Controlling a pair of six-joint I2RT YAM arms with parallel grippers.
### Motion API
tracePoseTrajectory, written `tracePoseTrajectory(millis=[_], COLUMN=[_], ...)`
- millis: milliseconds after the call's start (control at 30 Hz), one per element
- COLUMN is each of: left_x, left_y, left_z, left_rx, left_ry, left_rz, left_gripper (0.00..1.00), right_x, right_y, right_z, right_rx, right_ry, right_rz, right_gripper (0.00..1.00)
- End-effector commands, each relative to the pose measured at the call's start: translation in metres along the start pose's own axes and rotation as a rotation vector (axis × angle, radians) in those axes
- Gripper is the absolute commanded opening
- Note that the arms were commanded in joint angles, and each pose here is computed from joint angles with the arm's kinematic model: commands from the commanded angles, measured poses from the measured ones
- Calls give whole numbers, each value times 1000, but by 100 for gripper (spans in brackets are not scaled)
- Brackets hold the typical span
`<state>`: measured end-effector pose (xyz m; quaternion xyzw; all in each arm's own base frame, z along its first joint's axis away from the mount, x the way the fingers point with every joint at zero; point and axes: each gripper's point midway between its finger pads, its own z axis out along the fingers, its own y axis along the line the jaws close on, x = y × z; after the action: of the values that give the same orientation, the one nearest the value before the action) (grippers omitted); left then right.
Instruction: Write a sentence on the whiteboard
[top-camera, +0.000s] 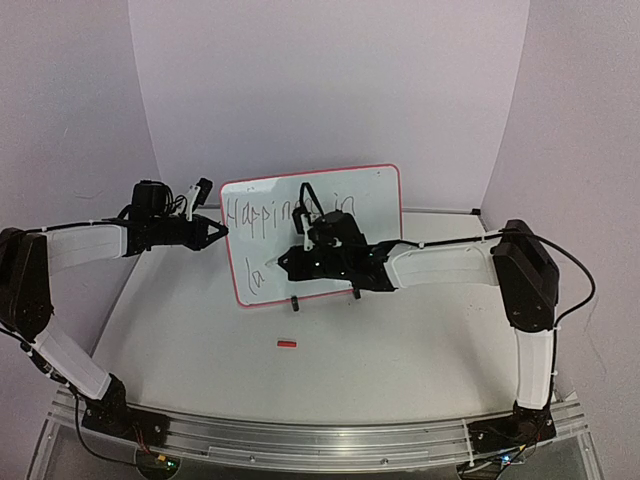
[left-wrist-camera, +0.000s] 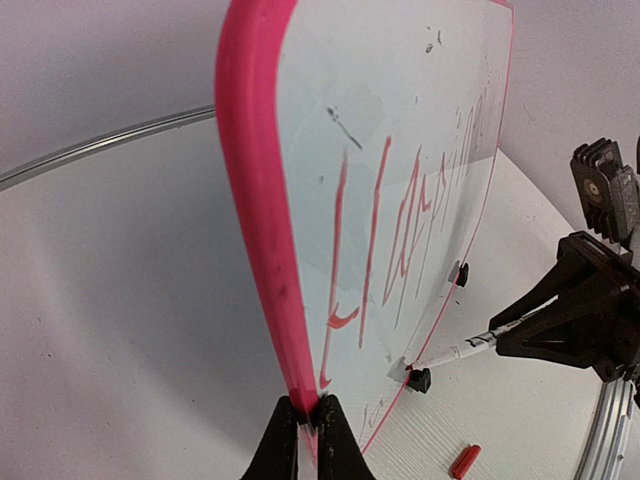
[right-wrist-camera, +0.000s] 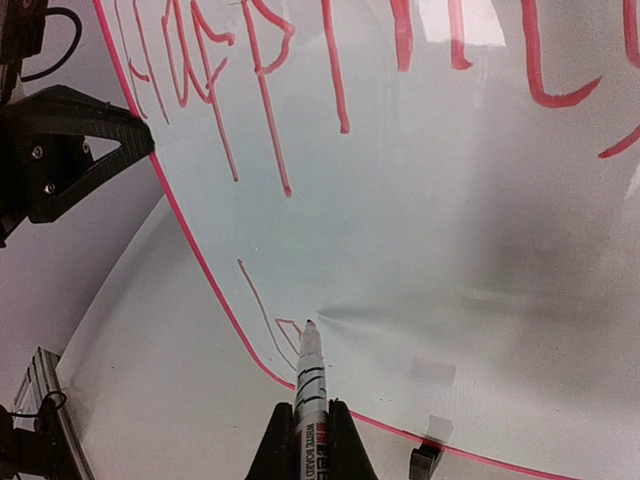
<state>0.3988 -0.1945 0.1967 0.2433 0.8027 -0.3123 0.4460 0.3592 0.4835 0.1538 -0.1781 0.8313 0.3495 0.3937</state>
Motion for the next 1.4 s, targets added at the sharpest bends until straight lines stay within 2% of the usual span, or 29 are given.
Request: tracePoseTrajectory(millis=[0,267,667,1367], left_x=[-12,-13,-13,-14], left_y=[2,2,3,2], left_z=[-5,-5,-5,-5], left_rx=[-35,-35,-35,-33], left_ry=[-27,-29,-29,-30], left_rz=[65,65,66,67], left_gripper=[0,0,0,0], right_x=[-13,-5,29,-36], right_y=[0,-8,-22,-9], right_z=[6,10,7,-18], right_rx=[-4,8,27,61], right_ry=[-32,-9,70,-91], right_rz=[17,31,68,3], right_gripper=[0,0,0,0])
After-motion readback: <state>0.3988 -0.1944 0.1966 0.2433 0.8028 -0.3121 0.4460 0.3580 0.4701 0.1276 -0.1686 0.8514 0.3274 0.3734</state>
